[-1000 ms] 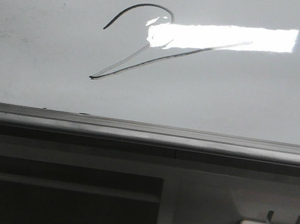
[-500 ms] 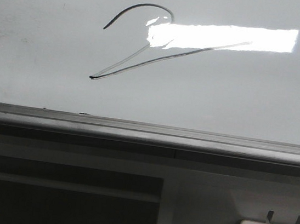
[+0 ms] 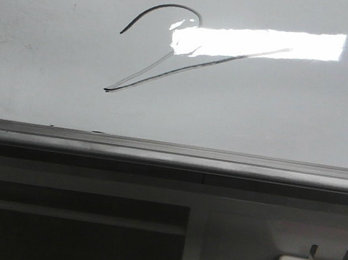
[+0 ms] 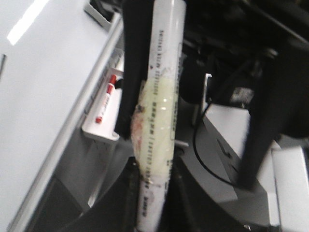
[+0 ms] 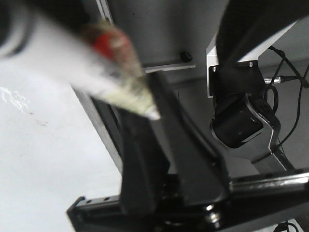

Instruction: Write number 2 on whiteboard

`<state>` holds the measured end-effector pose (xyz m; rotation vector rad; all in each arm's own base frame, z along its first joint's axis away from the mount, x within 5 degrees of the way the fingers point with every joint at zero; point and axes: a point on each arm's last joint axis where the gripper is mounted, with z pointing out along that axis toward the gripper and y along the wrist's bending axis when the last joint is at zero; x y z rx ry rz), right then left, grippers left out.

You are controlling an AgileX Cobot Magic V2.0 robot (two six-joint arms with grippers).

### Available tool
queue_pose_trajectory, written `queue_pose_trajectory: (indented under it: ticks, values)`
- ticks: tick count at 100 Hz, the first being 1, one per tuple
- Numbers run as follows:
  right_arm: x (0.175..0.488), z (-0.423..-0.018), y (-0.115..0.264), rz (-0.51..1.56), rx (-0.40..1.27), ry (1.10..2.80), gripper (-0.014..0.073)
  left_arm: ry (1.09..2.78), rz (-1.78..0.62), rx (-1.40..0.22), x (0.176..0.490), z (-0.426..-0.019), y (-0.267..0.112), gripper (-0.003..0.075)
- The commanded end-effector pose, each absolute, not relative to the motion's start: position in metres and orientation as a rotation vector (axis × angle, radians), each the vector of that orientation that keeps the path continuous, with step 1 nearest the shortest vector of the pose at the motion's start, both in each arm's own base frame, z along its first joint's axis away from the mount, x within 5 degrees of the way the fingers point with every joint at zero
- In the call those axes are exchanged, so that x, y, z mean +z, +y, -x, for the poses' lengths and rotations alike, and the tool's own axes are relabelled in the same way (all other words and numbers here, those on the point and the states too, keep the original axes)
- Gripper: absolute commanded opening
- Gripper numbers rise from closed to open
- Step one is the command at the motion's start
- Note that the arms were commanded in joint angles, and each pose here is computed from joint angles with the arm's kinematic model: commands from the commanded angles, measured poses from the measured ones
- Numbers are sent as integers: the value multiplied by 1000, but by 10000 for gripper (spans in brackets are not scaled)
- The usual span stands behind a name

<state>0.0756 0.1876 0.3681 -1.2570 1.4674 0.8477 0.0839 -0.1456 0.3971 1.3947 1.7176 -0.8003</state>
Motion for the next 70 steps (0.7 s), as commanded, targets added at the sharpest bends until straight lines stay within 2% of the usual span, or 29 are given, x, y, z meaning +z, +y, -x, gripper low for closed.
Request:
queue_pose_trajectory:
  ticks: [1, 25, 37, 44, 53, 58, 66, 70]
  values:
    - [391, -76, 178, 1151, 842, 1384, 636, 1643, -1235, -851, 418, -88, -147, -20]
    - [410, -76, 143, 1014, 787, 1329, 629, 1581, -1039, -788, 430, -104, -144, -20]
    - [408, -77, 124, 950, 735, 1342, 626, 1581, -807, -725, 427, -126, -135, -20]
    - [405, -76, 114, 906, 733, 1375, 573, 1604, -609, -691, 418, -143, -125, -20]
    - [400, -74, 106, 877, 740, 1417, 384, 1605, -357, -619, 398, -165, -109, -20]
    - [396, -72, 104, 886, 738, 1430, 223, 1617, -253, -583, 384, -175, -102, -20]
    - [391, -70, 104, 907, 742, 1449, -83, 1626, -56, -547, 365, -191, -92, -20]
    - [389, -70, 104, 911, 745, 1457, -68, 1634, 0, -529, 357, -196, -89, -20]
